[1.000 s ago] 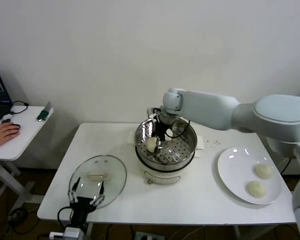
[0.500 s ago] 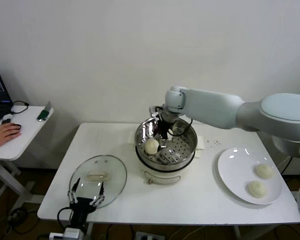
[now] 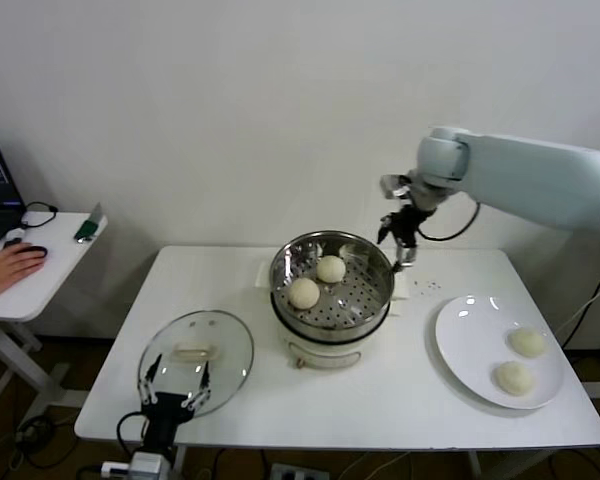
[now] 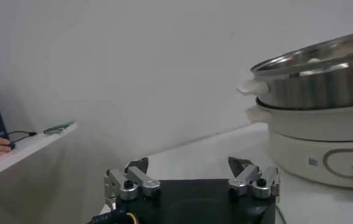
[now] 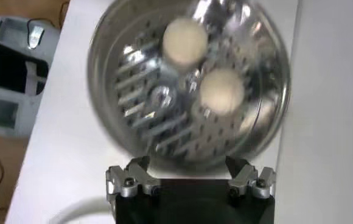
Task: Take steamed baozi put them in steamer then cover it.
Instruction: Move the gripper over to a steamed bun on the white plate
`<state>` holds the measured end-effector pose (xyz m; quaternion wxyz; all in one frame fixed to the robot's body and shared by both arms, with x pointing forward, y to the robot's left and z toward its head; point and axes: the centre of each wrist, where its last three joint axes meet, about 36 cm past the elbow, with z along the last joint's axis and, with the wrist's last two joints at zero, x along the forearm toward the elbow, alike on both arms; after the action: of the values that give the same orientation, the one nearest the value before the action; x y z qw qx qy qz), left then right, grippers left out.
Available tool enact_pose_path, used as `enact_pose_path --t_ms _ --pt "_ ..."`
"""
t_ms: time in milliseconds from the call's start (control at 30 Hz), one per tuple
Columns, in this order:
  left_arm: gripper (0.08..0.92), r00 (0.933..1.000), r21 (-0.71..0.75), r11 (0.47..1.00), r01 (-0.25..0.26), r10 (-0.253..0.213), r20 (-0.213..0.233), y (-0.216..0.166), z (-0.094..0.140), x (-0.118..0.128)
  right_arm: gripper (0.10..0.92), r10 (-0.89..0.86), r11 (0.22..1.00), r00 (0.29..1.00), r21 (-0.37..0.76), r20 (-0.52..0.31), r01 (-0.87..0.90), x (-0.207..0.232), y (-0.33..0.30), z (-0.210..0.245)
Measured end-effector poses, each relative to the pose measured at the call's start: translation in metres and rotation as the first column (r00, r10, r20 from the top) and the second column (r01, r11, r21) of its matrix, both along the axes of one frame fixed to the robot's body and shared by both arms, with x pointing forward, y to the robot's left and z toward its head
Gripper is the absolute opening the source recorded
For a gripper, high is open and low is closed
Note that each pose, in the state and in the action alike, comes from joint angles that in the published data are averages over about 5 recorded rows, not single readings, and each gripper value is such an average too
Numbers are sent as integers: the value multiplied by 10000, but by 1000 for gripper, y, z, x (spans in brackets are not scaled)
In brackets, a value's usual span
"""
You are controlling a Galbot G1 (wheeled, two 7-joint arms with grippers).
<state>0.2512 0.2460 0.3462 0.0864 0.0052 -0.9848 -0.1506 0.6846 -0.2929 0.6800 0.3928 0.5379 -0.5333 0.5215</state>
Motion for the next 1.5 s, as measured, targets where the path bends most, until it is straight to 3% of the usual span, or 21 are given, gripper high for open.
enact_pose_path --t_ms 333,633,967,1500 --pt "823 9999 120 9999 -62 63 -144 1 -2 -2 823 -722 9963 9964 -489 -438 700 -50 -111 -73" --pt "823 9996 212 9997 -132 137 -251 -3 -6 -2 823 -1218 9893 9880 -923 -946 1131 -89 -167 -146" --pt "823 9993 289 9994 -164 174 -332 -6 -10 -2 823 -1545 9795 9802 -1489 -1242 1356 -112 -199 -192" --pt "823 9989 362 9991 -210 225 -421 -4 -14 -3 817 -1565 9710 9781 -2024 -1372 1270 -115 -208 -221"
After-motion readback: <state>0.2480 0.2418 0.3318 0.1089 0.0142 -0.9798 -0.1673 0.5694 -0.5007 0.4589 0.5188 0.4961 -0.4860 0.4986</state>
